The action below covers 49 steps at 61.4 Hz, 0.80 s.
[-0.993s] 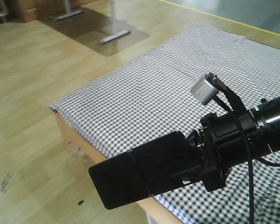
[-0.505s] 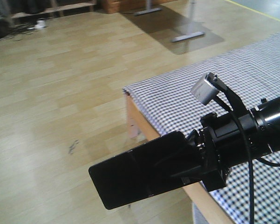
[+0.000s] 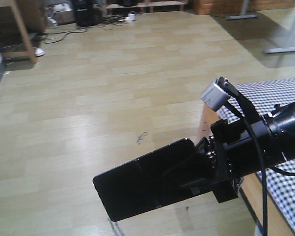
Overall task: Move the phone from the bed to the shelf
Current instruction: 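Hold the phone in the right gripper while the base turns away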
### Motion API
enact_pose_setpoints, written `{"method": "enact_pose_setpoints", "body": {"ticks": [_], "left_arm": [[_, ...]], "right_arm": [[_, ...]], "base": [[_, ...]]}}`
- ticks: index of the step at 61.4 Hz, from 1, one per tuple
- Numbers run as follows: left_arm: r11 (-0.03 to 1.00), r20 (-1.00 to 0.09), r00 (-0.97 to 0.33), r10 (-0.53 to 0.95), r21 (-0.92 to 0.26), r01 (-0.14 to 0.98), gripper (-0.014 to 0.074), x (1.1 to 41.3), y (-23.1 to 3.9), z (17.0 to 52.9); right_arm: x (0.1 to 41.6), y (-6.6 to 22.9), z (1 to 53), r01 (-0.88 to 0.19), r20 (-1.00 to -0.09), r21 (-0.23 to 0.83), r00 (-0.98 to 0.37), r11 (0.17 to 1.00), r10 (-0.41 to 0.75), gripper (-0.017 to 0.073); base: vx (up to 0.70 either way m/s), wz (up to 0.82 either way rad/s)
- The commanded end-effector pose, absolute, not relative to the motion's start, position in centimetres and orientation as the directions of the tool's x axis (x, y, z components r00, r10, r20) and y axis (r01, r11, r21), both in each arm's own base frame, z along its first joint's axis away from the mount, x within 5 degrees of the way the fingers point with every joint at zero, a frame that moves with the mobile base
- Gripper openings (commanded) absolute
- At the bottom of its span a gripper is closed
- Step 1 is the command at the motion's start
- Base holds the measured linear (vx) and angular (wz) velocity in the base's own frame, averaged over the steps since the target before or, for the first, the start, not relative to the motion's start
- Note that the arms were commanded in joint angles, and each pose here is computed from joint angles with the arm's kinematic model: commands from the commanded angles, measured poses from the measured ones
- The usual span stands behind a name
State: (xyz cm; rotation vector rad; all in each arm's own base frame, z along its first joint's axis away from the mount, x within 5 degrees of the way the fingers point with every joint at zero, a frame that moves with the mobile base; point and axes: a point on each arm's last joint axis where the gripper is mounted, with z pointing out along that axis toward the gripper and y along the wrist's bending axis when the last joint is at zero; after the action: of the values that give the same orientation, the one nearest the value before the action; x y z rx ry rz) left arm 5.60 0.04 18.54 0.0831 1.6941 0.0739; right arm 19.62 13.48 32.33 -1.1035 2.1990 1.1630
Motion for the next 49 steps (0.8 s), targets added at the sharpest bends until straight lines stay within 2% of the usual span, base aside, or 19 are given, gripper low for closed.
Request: {"method": "enact_pose_setpoints", "body": {"ticks": [1,25,49], "left_arm": [[0.996,-0.996,-0.017,0.089,0.089,0.008,0.0001,5.49,-0.01,20.11],[0.996,-0.996,-0.017,0.089,0.089,0.008,0.0001,5.49,-0.01,20.11],[0.996,-0.996,-0.017,0.089,0.089,0.008,0.0001,5.49,-0.01,20.11]], "right_arm": [[18.55,13.7,34.18,-0.814,-0.698,0.526,-0.578,0.245,-0.423,-0.0001],[18.55,13.7,34.18,-0.814,-0.698,0.526,-0.578,0.245,-0.423,-0.0001],[18.55,13.7,34.18,-0.814,-0.698,0.526,-0.578,0.245,-0.423,-0.0001]], "base": [[-0.14,0.55],[-0.1,0.38],[0.02,0.04]]}}
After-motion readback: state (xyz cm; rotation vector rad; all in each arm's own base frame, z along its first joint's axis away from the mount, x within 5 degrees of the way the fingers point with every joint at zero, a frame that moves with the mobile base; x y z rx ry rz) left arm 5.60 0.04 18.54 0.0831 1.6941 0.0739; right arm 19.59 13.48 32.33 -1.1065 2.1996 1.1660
